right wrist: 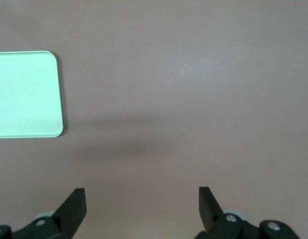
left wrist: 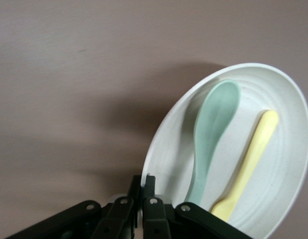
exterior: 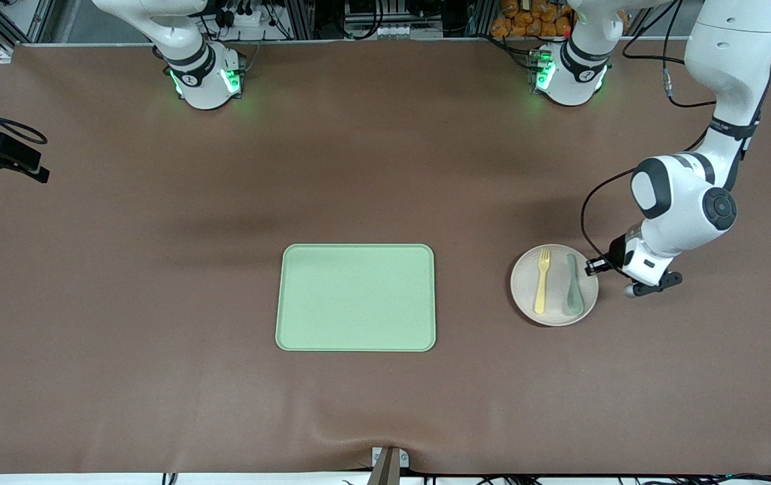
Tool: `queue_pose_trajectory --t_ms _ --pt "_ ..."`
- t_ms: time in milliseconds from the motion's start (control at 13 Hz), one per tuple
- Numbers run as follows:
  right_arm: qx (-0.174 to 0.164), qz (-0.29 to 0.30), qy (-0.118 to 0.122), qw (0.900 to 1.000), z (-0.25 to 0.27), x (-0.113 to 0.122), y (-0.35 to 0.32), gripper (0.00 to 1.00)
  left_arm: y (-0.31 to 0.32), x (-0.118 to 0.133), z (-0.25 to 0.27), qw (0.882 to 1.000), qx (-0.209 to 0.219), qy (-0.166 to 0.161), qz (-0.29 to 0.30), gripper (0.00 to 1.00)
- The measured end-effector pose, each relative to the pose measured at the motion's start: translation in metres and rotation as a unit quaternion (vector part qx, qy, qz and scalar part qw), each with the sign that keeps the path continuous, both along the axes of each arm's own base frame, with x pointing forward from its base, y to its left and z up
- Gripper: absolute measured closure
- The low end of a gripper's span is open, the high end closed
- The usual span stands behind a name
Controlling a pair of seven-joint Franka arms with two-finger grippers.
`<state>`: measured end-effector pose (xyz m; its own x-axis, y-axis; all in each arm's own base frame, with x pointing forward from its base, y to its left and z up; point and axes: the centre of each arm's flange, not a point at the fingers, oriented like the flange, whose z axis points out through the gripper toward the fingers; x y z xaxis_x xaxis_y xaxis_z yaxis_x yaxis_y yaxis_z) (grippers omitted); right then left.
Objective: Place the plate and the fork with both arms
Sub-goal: 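Slide the white plate onto the green placemat with the left gripper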
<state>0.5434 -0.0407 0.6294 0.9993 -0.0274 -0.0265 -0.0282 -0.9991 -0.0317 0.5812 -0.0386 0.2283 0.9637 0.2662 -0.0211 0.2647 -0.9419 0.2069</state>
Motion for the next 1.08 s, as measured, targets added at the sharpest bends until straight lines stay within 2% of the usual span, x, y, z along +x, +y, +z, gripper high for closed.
queue_pose_trajectory --t_ms 386,617,849,1081 --pt "0.0 0.0 0.0 1.0 0.0 0.0 0.0 0.0 -0.069 0.023 0.045 0.999 -0.035 0.007 -0.03 0.96" --pt "0.0 0.0 0.0 1.0 -0.001 0.0 0.0 0.0 -0.124 0.033 0.08 0.998 -0.06 -0.004 -0.025 0.96" --pt "0.0 -0.001 0.001 1.0 -0.001 0.0 -0.001 0.0 -0.187 0.03 0.091 0.997 -0.076 0.003 -0.018 0.96" --pt "0.0 -0.001 0.001 1.0 -0.002 0.0 -0.001 0.0 -0.259 0.021 0.077 0.996 -0.09 0.027 -0.011 0.96"
